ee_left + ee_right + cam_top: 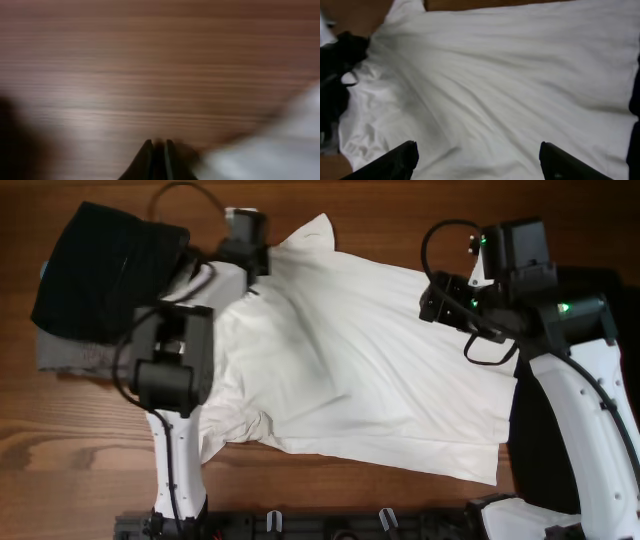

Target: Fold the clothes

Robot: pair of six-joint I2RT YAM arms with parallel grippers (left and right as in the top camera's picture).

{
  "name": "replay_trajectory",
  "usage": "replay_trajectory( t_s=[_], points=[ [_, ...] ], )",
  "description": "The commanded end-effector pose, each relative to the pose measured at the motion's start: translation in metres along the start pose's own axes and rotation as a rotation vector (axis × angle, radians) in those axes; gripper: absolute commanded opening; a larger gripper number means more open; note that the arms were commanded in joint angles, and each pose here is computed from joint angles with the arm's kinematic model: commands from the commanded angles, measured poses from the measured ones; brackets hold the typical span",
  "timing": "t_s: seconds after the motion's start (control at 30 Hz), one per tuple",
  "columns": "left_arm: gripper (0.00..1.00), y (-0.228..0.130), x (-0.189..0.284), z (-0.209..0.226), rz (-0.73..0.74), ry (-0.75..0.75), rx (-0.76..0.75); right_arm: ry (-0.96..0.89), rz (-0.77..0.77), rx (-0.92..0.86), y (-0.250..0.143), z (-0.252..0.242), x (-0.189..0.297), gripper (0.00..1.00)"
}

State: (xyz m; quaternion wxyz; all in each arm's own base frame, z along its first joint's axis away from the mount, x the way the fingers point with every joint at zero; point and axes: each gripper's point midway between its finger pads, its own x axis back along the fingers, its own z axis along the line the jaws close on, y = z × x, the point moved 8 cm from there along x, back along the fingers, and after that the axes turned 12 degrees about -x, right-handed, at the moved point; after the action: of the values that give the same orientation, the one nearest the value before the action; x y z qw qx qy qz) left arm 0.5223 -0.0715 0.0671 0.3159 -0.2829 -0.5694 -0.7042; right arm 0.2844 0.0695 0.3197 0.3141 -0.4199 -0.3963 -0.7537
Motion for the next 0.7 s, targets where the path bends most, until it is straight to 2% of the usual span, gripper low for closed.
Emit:
replay_trajectory(
  t_s=[0.0, 0.1, 0.23, 0.3, 0.37, 0.47, 0.5, 0.53, 0.57, 0.6, 0.67],
  points=[
    [0.1, 0.013, 0.002, 0.034, 0.011, -0.025, 0.101, -0.119, -0.017, -0.128, 0.015, -0.013, -0.02, 0.85],
    [0.15, 0.036, 0.027, 0.05, -0.027, -0.056, 0.154, -0.176, 0.002, -0.189, 0.029, -0.031, -0.037, 0.87],
    [0.26, 0.071, 0.086, 0.043, -0.125, -0.31, 0.141, -0.249, 0.053, -0.322, 0.061, -0.081, -0.063, 0.84],
    [0.3, 0.079, 0.112, 0.028, -0.153, -0.459, 0.088, -0.276, 0.086, -0.391, 0.076, -0.115, -0.075, 0.8],
    [0.32, 0.079, 0.127, 0.014, -0.142, -0.526, 0.052, -0.301, 0.087, -0.431, 0.087, -0.141, -0.081, 0.76],
    [0.38, 0.066, 0.134, -0.009, -0.059, -0.561, 0.022, -0.333, 0.075, -0.511, 0.105, -0.188, -0.097, 0.62],
    [0.38, 0.061, 0.135, -0.016, -0.028, -0.57, 0.011, -0.342, 0.074, -0.539, 0.109, -0.2, -0.103, 0.47],
    [0.38, 0.054, 0.137, -0.024, 0.007, -0.581, -0.021, -0.351, 0.084, -0.579, 0.112, -0.218, -0.113, 0.27],
    [0.37, 0.048, 0.14, -0.032, 0.035, -0.593, -0.058, -0.344, 0.107, -0.606, 0.112, -0.228, -0.123, 0.14],
    [0.43, 0.044, 0.142, -0.038, 0.056, -0.601, -0.081, -0.331, 0.136, -0.625, 0.111, -0.234, -0.132, 0.06],
    [0.56, 0.034, 0.147, -0.051, 0.106, -0.616, -0.119, -0.333, 0.214, -0.655, 0.105, -0.245, -0.158, 0.04]
  ],
)
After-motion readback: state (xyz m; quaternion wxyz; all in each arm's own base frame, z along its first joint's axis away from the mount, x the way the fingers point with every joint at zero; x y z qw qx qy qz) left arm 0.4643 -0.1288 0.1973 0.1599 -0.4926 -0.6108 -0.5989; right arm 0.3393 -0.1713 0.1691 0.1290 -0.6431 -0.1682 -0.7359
